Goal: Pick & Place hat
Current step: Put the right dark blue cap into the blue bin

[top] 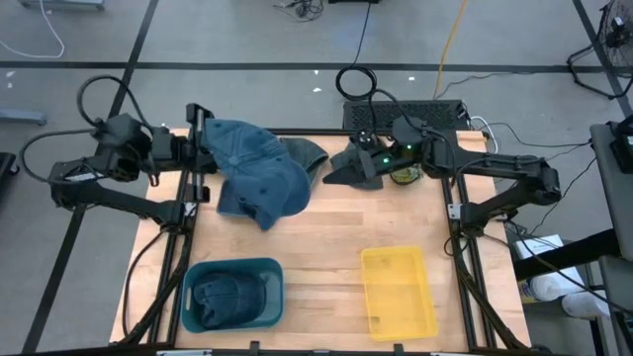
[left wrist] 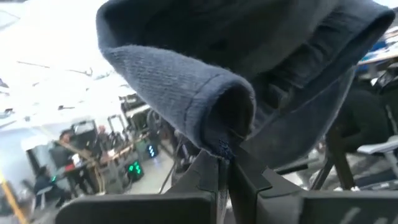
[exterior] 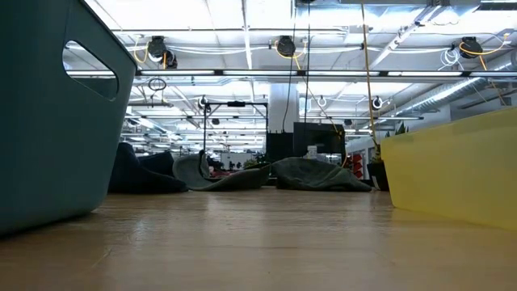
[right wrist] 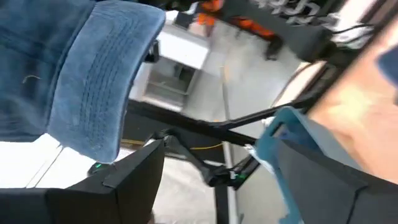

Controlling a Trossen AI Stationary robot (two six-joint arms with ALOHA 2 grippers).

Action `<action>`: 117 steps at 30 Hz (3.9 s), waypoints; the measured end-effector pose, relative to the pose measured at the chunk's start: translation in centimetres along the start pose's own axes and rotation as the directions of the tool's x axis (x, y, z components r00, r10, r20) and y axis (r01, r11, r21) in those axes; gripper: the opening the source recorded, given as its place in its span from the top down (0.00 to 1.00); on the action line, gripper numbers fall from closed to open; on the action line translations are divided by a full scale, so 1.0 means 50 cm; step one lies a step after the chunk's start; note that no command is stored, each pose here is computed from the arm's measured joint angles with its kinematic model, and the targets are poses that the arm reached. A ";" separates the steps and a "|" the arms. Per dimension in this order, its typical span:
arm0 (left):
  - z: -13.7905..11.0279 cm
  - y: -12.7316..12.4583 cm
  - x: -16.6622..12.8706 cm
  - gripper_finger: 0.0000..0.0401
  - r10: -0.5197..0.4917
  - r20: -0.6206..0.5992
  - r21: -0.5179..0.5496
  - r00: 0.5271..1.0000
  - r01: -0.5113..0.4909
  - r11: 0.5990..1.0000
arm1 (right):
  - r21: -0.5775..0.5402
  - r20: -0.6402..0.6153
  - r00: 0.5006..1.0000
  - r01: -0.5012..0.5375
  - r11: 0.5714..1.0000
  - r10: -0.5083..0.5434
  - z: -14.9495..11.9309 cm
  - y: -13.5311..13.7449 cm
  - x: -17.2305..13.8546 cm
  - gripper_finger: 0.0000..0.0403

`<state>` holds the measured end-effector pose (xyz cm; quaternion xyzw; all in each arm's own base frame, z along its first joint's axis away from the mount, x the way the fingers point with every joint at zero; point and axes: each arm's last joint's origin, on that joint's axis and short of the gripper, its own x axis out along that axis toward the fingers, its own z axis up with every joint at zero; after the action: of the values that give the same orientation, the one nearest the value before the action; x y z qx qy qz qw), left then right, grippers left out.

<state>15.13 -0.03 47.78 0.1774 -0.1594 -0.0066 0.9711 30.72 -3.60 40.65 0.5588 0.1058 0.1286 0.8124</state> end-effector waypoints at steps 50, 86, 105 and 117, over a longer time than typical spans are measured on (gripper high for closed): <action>-0.034 -0.009 0.091 0.97 -0.048 0.103 0.075 0.994 0.040 0.996 | -0.001 -0.049 0.891 -0.452 0.892 0.452 -0.022 0.074 0.039 0.26; -0.042 -0.010 0.093 0.93 -0.032 0.056 -0.232 0.998 0.044 0.972 | -0.123 -0.036 0.839 -0.543 0.831 0.543 -0.037 0.099 0.037 0.99; -0.012 -0.007 0.038 0.46 -0.070 0.052 -0.754 0.996 0.085 0.651 | -0.250 -0.047 0.806 -0.582 0.774 0.591 0.002 0.116 -0.014 1.00; -0.009 -0.010 0.037 0.45 -0.138 0.085 -0.965 0.987 0.115 0.235 | -0.473 -0.046 0.831 -0.507 0.721 0.555 0.033 0.102 -0.034 1.00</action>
<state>17.05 -0.48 47.76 -0.4432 -0.0981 -0.1795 0.8727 29.17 -3.85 46.06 0.3593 -0.1334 0.3496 0.8549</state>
